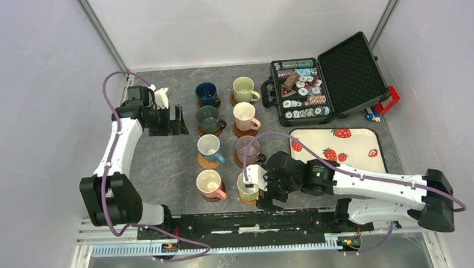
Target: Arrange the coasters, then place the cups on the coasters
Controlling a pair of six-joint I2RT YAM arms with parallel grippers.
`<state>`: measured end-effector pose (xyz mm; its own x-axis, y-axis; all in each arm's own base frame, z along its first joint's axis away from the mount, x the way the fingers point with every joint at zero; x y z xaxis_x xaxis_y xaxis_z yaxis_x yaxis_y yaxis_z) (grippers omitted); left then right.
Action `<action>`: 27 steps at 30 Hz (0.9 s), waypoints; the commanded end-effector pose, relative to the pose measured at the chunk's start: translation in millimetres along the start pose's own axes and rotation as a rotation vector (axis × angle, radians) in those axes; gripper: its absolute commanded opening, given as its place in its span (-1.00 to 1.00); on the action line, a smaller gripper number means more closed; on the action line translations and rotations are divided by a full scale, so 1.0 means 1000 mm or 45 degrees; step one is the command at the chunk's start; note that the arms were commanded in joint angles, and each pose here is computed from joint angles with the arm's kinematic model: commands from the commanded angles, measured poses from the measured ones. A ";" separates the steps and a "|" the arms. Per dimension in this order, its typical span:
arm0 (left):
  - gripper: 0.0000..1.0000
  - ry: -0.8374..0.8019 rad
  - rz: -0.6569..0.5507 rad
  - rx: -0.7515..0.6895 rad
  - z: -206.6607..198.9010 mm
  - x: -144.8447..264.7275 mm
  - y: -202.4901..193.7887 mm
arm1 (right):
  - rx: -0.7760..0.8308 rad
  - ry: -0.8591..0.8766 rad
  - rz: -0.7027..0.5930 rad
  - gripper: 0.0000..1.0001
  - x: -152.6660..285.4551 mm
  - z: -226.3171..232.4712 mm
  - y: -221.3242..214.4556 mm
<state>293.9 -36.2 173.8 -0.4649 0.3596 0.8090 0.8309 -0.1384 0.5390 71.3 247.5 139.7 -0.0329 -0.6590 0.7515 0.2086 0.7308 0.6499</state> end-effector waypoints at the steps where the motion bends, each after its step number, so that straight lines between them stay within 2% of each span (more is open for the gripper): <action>1: 1.00 0.017 -0.064 -0.078 -0.002 0.015 0.016 | -0.021 -0.067 0.003 0.96 0.012 -0.011 0.001; 9: 1.00 0.034 -0.030 -0.133 -0.003 0.035 0.030 | -0.101 -0.230 -0.170 0.96 0.048 -0.062 0.045; 12: 1.00 0.059 0.019 -0.150 0.001 0.047 0.043 | -0.215 -0.297 -0.280 0.96 0.075 -0.107 0.071; 16: 1.00 0.044 0.043 -0.176 0.001 0.062 0.074 | -0.207 -0.507 -0.406 0.96 0.122 -0.177 0.117; 18: 1.00 0.060 0.026 -0.174 0.004 0.067 0.093 | -0.250 -0.578 -0.447 0.96 0.142 -0.212 0.125; 22: 1.00 0.100 -0.038 -0.145 0.007 0.075 0.123 | -0.405 -0.713 -0.448 0.96 0.167 -0.279 0.093; 27: 1.00 0.148 0.026 -0.117 0.021 0.058 0.108 | -0.639 -0.864 -0.419 0.96 0.194 -0.330 0.009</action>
<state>373.0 -19.3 289.8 -0.5278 0.2932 0.7972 0.7720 -0.2257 0.5942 377.0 118.0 276.1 -0.6743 -0.5145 0.5297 0.4341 0.3041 0.8480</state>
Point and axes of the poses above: each gripper's point midway between its finger pads, its own x axis back along the fingers, its own z axis along the line the jaws close on, y = z × x, the point moved 3 cm from there along x, back along the fingers, and after that the axes turned 6 degrees about -x, right-handed, at the moved point
